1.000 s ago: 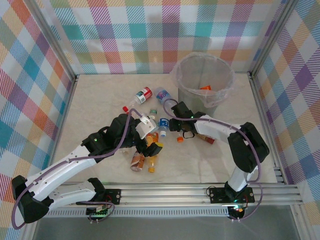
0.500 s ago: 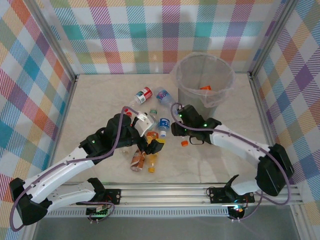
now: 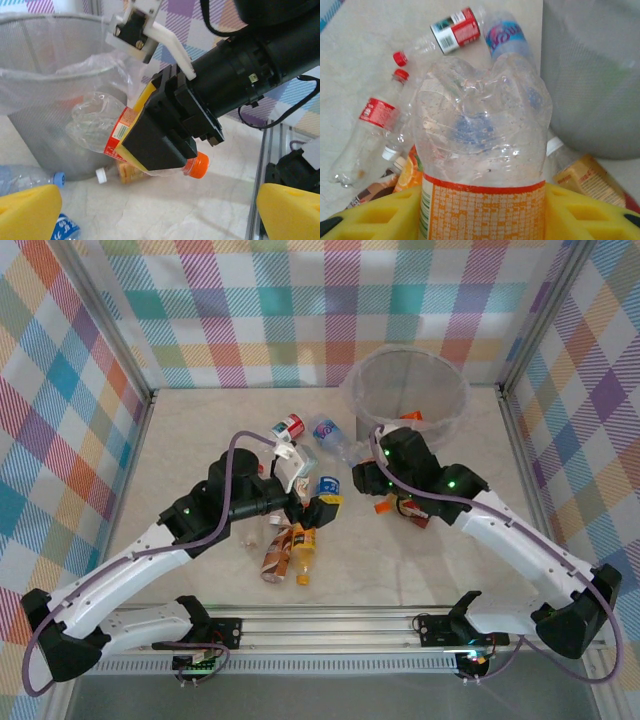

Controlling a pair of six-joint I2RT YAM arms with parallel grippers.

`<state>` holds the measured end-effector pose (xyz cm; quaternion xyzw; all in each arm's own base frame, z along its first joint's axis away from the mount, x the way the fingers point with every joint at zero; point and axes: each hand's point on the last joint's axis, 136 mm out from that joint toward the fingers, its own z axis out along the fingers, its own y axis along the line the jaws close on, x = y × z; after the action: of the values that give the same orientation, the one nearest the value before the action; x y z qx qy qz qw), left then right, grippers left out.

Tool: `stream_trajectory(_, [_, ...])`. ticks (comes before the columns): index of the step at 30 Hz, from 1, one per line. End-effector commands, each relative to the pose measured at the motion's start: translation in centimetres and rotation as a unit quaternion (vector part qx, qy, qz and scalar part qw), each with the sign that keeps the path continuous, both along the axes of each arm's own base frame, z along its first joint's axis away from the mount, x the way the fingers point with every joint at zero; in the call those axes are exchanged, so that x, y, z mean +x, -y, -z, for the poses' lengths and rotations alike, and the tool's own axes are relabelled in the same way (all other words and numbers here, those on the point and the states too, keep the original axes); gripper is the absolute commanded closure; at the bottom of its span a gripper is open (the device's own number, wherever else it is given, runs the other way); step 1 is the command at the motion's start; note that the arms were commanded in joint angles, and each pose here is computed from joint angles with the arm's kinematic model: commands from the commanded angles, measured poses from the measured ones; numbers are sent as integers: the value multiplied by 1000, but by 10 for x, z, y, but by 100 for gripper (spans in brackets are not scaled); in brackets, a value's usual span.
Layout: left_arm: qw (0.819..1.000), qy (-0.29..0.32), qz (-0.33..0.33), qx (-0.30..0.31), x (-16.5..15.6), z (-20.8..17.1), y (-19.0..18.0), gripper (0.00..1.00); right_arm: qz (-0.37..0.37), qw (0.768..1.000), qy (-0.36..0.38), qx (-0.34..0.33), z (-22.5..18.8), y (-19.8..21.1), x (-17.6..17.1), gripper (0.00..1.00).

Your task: Put the plastic bottles in the bin

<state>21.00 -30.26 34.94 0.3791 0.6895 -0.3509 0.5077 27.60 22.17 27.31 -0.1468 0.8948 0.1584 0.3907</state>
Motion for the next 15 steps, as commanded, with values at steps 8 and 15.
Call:
stream_trajectory(8, [997,24,33,-69,4,-33,23,0,15,997,71,-18,-75,19,26,47])
stream_trajectory(15, [995,37,0,-92,13,-32,18,0,48,994,101,-5,-113,37,57,48])
